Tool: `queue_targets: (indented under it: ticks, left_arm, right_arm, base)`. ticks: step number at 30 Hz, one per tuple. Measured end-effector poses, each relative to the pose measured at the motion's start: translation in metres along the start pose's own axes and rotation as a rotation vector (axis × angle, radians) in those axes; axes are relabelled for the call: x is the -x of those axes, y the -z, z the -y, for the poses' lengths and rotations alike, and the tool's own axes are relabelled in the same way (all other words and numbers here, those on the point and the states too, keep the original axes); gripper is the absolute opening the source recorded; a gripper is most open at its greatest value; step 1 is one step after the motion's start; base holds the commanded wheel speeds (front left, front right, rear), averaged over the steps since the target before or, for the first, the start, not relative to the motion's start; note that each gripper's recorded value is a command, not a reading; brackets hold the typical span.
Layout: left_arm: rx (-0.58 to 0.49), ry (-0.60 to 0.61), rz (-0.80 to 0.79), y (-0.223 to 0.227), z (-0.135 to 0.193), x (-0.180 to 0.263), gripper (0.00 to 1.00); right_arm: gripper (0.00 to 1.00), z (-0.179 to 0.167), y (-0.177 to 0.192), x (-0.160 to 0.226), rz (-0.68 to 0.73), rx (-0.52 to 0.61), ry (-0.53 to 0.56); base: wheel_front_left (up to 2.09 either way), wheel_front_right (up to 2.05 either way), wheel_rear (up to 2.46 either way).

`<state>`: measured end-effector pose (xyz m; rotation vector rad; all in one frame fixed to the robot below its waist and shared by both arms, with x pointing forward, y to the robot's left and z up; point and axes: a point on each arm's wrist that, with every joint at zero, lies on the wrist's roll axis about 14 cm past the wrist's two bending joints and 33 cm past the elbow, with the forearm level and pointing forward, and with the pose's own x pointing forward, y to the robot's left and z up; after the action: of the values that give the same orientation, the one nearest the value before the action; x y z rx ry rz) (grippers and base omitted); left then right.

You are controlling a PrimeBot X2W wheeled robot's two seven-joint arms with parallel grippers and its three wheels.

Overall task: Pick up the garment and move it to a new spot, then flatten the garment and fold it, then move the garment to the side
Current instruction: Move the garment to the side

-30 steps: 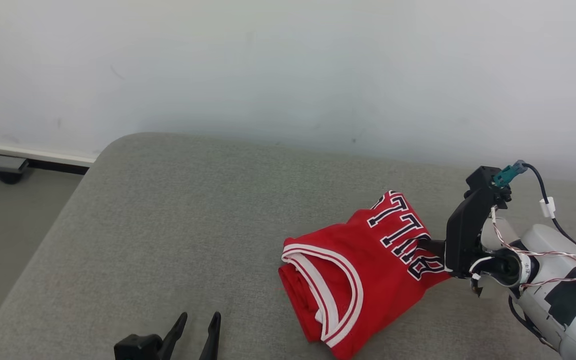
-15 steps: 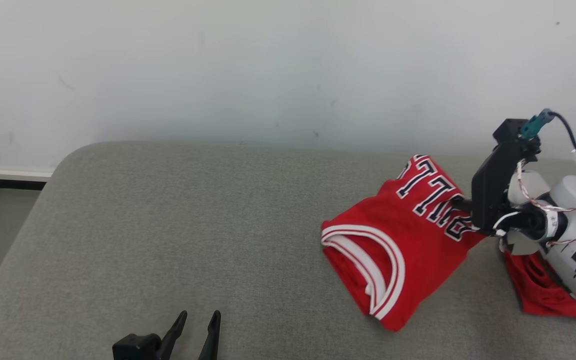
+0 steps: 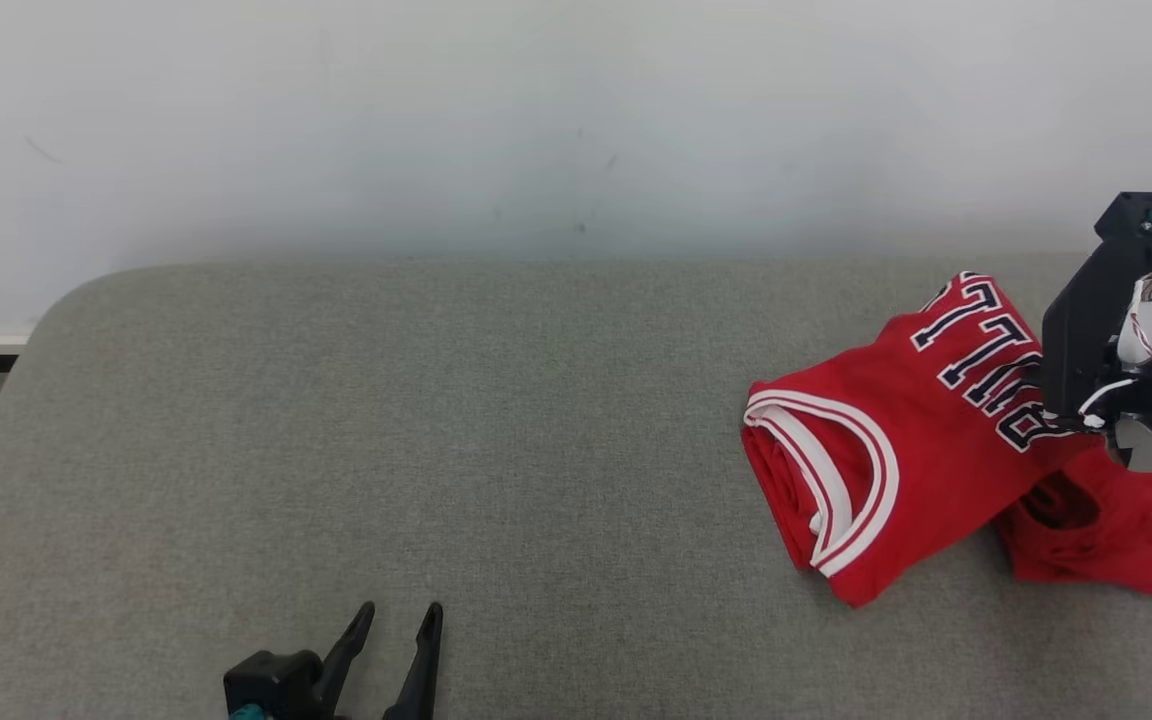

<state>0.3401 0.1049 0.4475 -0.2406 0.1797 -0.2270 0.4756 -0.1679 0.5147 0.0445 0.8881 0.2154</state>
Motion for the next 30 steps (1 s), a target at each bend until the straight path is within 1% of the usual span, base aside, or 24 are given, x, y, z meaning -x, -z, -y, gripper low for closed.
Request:
queue_targets:
  ticks: [2,6,12,16,19,22,25,30]
  left_arm:
    - [-0.021,0.013,-0.003,-0.001,0.001,-0.006,1.00]
    - [-0.021,0.030,-0.012,0.001,0.004,-0.013,1.00]
    - [-0.033,0.055,-0.022,0.002,0.008,-0.025,1.00]
    - [-0.037,0.074,-0.033,0.004,0.009,-0.033,1.00]
    - [-0.040,0.085,-0.044,0.007,0.011,-0.037,1.00]
    - [-0.040,0.104,-0.045,0.007,0.015,-0.042,1.00]
    - [-0.043,0.111,-0.055,0.010,0.017,-0.043,1.00]
    - [-0.046,0.127,-0.065,0.013,0.021,-0.042,1.00]
  right_arm:
    - [0.00,0.016,0.002,-0.001,-0.009,0.001,0.043]
    - [0.00,0.045,-0.002,0.002,-0.008,-0.009,0.117]
    - [0.00,0.066,0.001,-0.004,-0.014,-0.031,0.166]
    - [0.00,0.086,0.001,-0.004,-0.009,-0.031,0.220]
    - [0.00,0.101,0.006,-0.004,-0.017,-0.058,0.251]
    - [0.00,0.121,0.003,0.003,0.000,-0.073,0.297]
    - [0.00,0.126,-0.004,0.008,0.029,-0.081,0.309]
    - [0.00,0.133,-0.002,0.011,0.034,-0.077,0.331]
  base:
    - [0.00,0.00,0.00]
    - [0.00,0.00,0.00]
    - [0.00,0.00,0.00]
    - [0.00,0.00,0.00]
    - [0.00,0.00,0.00]
    - [0.00,0.00,0.00]
    - [0.00,0.00,0.00]
    - [0.00,0.00,0.00]
